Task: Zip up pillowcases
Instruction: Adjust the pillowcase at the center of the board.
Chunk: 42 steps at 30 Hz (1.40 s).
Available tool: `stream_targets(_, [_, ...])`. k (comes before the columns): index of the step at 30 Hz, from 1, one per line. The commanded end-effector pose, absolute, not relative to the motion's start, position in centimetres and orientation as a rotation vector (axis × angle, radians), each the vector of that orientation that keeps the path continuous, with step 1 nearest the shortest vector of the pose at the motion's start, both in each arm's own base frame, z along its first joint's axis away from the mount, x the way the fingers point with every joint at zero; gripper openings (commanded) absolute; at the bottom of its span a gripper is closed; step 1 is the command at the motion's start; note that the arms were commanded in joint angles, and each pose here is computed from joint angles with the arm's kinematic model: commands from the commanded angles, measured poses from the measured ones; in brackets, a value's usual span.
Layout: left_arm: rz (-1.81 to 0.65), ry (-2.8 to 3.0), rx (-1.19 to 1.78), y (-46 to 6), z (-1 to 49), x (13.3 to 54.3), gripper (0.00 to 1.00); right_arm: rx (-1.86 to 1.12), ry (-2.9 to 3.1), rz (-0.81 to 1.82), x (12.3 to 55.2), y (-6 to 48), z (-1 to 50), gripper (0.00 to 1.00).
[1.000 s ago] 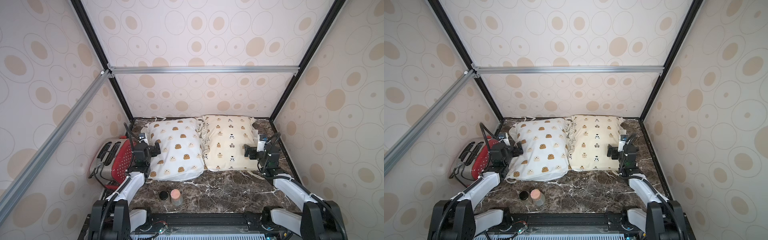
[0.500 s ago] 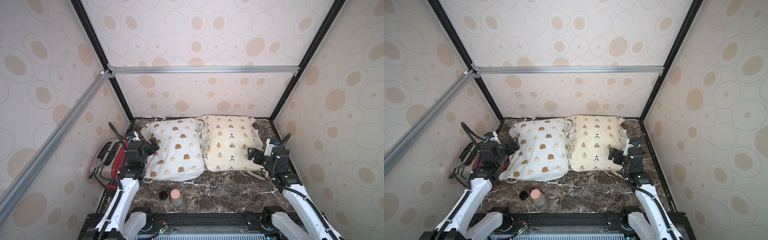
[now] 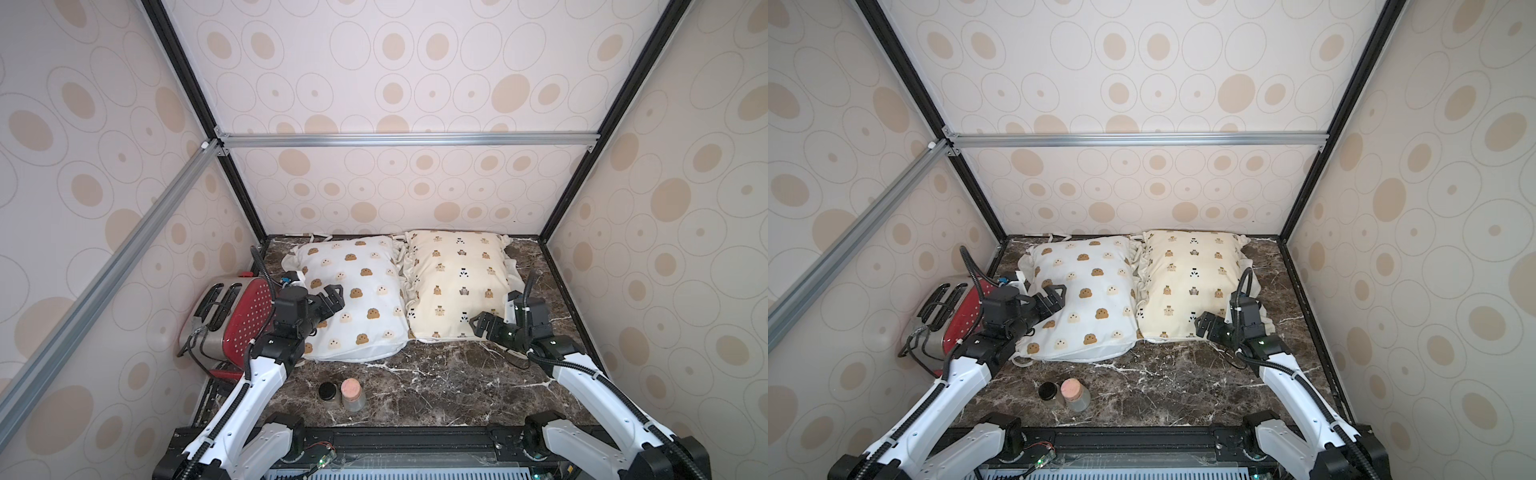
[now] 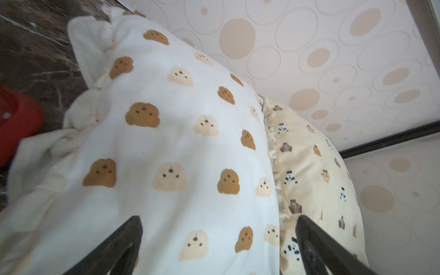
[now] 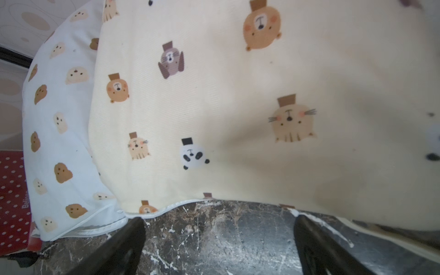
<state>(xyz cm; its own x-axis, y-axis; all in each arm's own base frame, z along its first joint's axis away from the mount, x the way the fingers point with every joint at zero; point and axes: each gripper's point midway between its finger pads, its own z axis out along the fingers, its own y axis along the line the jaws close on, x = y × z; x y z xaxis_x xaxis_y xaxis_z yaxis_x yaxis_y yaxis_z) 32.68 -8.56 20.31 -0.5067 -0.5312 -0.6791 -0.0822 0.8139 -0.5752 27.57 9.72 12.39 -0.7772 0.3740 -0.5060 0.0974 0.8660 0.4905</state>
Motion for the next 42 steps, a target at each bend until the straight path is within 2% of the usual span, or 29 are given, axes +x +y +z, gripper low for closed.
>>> stream_targets(1, [-0.653,2.087,-0.381,-11.8,20.5,32.1,0.99,0.395,2.464,0.606,26.1,10.2,11.2,1.0])
stream_targets(9, [-0.69,2.206,-0.143,-19.9,17.9,31.1,0.99,0.278,2.521,0.639,23.5,13.9,9.2,1.0])
stream_targets(14, [-0.734,2.231,-0.008,-25.1,16.9,31.2,0.99,0.215,2.56,0.664,23.7,14.9,8.1,1.0])
stream_targets(17, [-0.789,2.23,0.016,-27.6,16.3,31.8,0.99,0.189,2.571,0.589,24.4,14.5,7.9,1.0])
stream_targets(21, [-0.815,2.254,0.062,-30.5,15.1,32.7,0.94,0.191,2.572,0.556,25.4,14.1,7.5,1.0])
stream_targets(30, [-0.847,2.301,0.109,-33.6,12.2,34.0,0.78,0.305,2.547,0.603,27.8,12.9,6.6,1.0])
stream_targets(35, [-0.885,2.295,0.149,-35.3,12.0,33.3,0.68,0.35,2.566,0.641,29.1,12.5,5.8,1.0])
stream_targets(42, [-0.964,2.306,0.219,-38.9,12.5,30.2,0.61,0.486,2.545,0.683,31.9,9.1,5.4,1.0])
